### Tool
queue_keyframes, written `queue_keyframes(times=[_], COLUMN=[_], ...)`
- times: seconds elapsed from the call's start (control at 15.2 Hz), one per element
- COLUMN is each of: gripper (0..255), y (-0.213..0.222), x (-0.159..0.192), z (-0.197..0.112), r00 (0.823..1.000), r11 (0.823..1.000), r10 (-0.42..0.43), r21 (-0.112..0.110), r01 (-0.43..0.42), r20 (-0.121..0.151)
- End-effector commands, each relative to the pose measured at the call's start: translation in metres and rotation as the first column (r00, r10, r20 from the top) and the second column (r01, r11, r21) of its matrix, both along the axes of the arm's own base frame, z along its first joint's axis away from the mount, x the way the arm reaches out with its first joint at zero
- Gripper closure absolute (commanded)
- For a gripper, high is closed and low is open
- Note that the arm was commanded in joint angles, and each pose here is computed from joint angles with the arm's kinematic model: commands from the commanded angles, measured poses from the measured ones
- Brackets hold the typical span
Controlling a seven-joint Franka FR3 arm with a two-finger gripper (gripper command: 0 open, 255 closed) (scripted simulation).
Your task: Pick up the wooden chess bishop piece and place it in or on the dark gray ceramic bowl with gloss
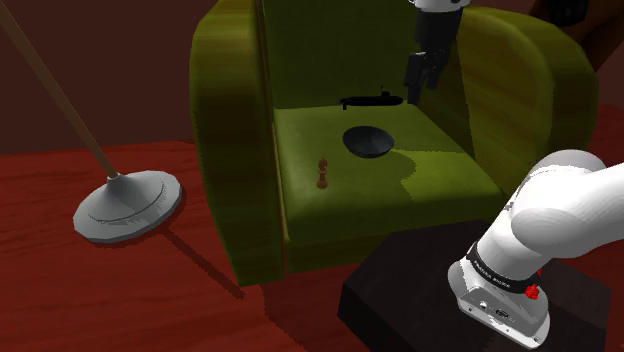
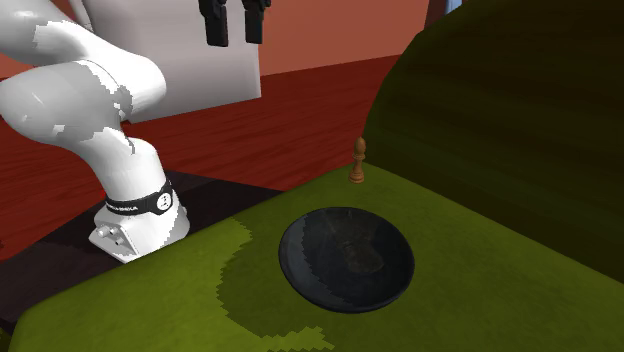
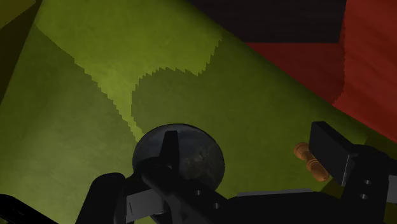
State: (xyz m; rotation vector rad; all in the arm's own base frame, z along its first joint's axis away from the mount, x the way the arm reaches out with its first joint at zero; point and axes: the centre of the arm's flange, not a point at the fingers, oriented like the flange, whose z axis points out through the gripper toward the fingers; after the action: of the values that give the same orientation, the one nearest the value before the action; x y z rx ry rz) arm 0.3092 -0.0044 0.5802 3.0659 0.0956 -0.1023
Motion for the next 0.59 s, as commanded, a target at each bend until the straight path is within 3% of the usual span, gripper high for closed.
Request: queue_keyframes(times=[0.0, 0.53], gripper=[0, 0], y=[0.000, 0.058], x=[0.000, 0.060], z=[0.000, -0.063], r00=[1.000, 1.000], r11=[1.000, 0.999], r10=[0.000, -0.029], r21=[0.000, 0.020], r01=[0.000, 0.029], r20=[0.000, -0.006])
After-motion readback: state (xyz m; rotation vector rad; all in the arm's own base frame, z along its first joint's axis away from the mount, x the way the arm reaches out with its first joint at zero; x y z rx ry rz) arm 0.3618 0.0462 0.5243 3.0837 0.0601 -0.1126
